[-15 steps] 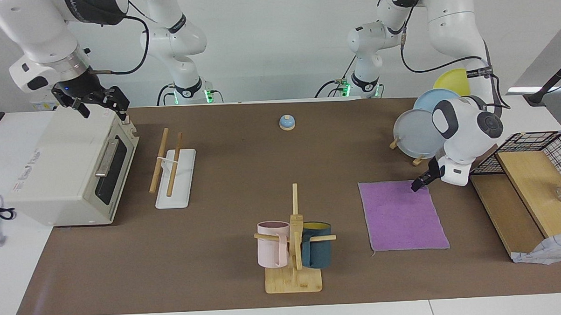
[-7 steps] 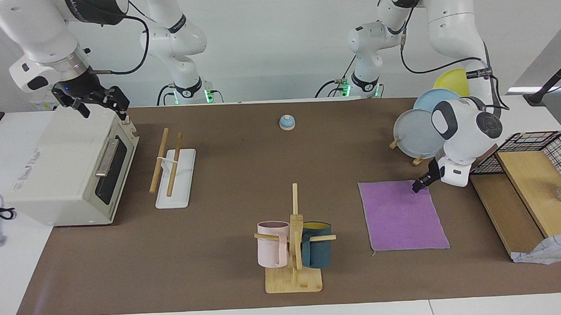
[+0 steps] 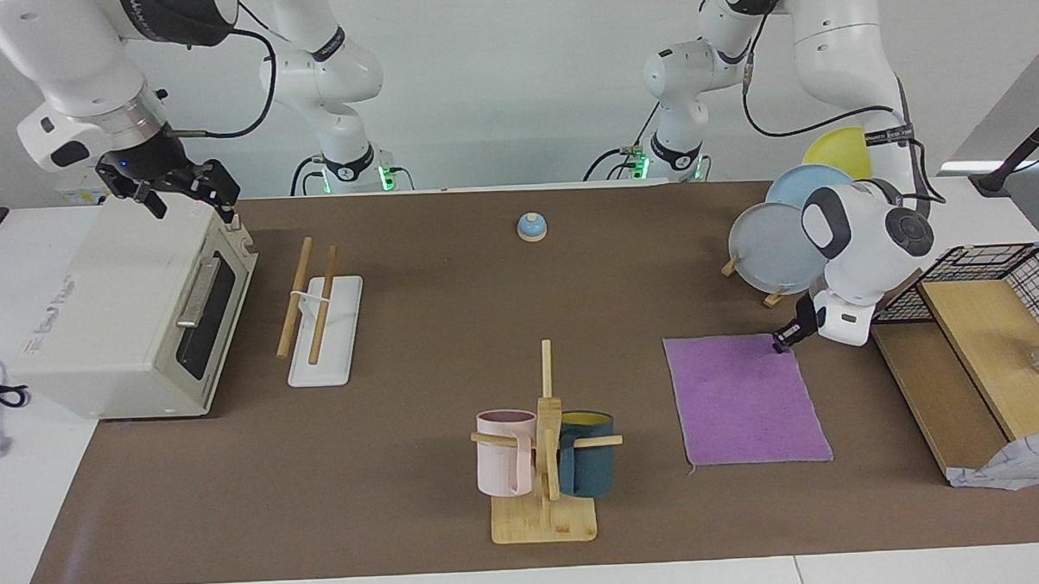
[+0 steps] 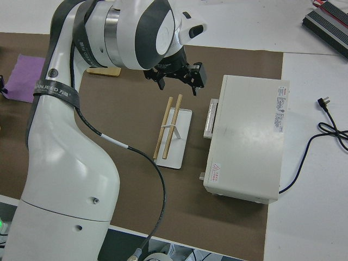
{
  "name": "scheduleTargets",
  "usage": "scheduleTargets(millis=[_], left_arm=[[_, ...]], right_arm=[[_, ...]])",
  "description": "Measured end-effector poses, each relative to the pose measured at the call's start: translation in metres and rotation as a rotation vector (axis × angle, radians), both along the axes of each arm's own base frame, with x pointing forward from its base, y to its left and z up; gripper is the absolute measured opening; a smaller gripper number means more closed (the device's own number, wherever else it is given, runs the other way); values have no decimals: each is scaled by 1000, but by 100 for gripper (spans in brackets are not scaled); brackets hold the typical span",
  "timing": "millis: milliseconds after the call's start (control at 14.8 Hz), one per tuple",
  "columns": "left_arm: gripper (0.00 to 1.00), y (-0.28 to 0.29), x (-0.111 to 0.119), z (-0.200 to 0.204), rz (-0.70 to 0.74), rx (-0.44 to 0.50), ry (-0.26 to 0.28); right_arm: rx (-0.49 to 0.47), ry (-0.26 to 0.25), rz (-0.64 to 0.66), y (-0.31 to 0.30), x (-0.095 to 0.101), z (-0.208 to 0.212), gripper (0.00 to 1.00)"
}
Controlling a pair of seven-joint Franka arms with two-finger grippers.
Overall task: Fold towel and hang on rack
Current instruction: 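Close the left gripper on the purple towel's near edge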
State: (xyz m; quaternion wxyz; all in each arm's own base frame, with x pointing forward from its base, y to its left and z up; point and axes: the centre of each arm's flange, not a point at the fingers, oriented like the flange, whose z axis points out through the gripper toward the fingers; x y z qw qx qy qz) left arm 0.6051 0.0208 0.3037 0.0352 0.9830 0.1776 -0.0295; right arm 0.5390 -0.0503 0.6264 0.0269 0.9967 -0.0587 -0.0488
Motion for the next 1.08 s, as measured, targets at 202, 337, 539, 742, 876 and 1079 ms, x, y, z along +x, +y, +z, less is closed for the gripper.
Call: scheduleTargets(millis=[202, 337, 539, 742, 876, 1079], left_arm=[[2, 0, 0, 0, -3, 0, 0], [2, 0, 0, 0, -23, -1, -2], [2, 0, 1, 1, -62, -3, -8], [2, -10, 9, 24, -176, -4, -45], [2, -40, 13, 58, -331, 12, -86], [2, -132, 1, 90, -686, 137, -130]], right_arm=[[0, 0, 0, 0, 0, 0, 100], [0, 0, 0, 0, 0, 0, 100], [0, 0, 0, 0, 0, 0, 100], [0, 0, 0, 0, 0, 0, 100], [0, 0, 0, 0, 0, 0, 100], [0, 0, 0, 0, 0, 0, 100]])
